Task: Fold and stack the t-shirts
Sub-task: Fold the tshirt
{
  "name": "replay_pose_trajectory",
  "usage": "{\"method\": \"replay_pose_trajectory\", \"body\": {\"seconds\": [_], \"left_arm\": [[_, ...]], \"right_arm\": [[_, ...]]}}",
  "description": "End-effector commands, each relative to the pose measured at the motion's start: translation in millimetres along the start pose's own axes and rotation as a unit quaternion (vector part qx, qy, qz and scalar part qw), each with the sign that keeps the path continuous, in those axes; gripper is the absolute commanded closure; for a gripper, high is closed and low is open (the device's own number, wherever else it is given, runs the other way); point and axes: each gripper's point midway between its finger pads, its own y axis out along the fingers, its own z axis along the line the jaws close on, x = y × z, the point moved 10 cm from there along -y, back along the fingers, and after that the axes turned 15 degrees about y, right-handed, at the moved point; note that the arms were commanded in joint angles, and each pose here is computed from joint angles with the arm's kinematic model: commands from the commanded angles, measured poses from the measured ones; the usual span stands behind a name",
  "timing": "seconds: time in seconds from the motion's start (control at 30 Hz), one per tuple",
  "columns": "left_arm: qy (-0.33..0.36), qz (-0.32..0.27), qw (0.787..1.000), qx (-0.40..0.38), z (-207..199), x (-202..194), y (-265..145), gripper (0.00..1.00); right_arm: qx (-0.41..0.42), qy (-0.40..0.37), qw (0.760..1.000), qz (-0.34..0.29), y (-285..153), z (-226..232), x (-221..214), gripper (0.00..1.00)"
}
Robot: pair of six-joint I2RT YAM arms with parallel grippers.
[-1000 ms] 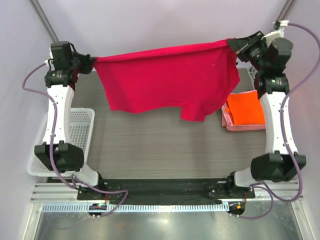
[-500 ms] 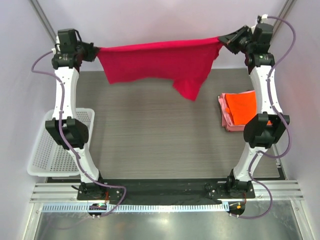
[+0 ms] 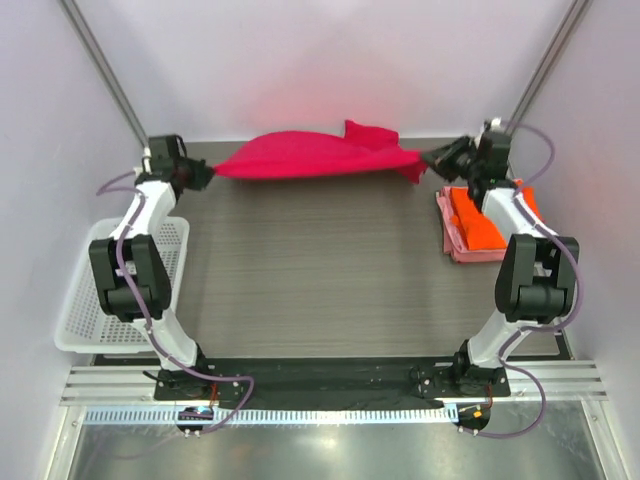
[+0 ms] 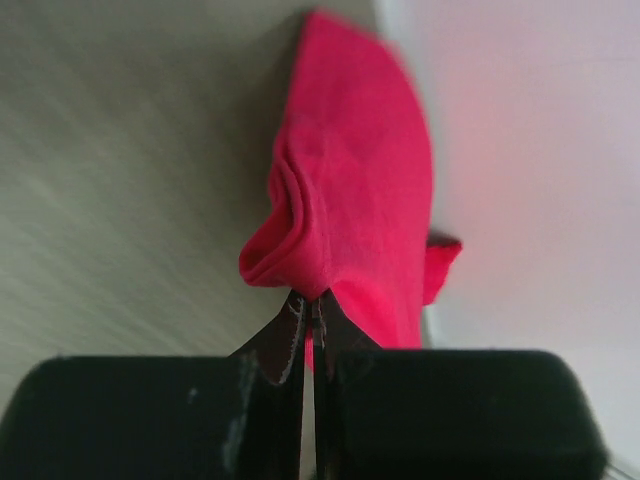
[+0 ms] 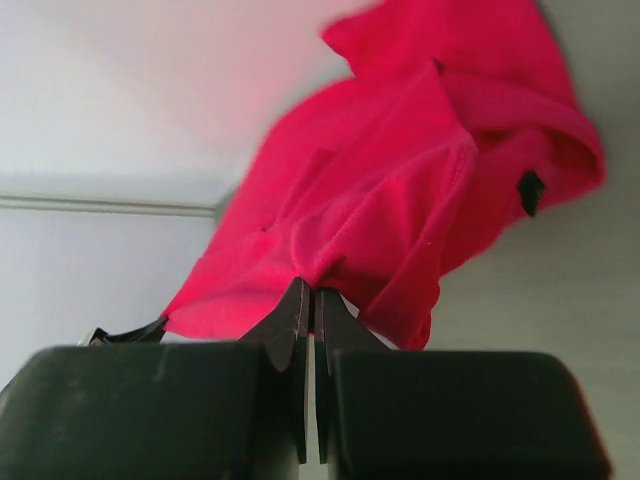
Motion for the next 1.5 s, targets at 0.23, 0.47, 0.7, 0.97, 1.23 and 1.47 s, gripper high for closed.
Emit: {"method": "replay_pose_trajectory", "body": {"seconds": [0.23,0.47,0.7,0.97,1.23,1.47], "left_arm": [[0.037,-0.034,0.999,-0.011,68.7,-38.0,-2.0,1.00],[0.062,-0.027,0.997,0.039,113.5,-65.3,-19.0,1.00],[0.065,0.005,0.996,0.065,143.9,-89.2,-25.0,1.00],[0.066,0.002,0.995,0.079,160.9,-99.3,-34.5,1.00],[0.076,-0.015,0.993,0.084,159.9,-95.7,-38.4,1.00],[0.073,-0.015,0.994,0.084,160.7,-95.0,-39.2,1.00]], "right_arm": [[-0.038,0.004,0.999,0.002,-18.7,-97.1,-42.9,0.99],[-0.098,0.013,0.995,-0.002,-55.7,-136.4,-77.6,0.92],[-0.154,-0.019,0.987,-0.051,-89.2,-146.0,-103.4,0.65],[-0.171,-0.014,0.983,-0.060,-94.2,-160.1,-115.1,0.54],[-0.198,-0.041,0.977,-0.072,-99.3,-158.7,-135.3,0.38],[-0.226,-0.014,0.970,-0.093,-82.3,-176.5,-141.9,0.40]]}}
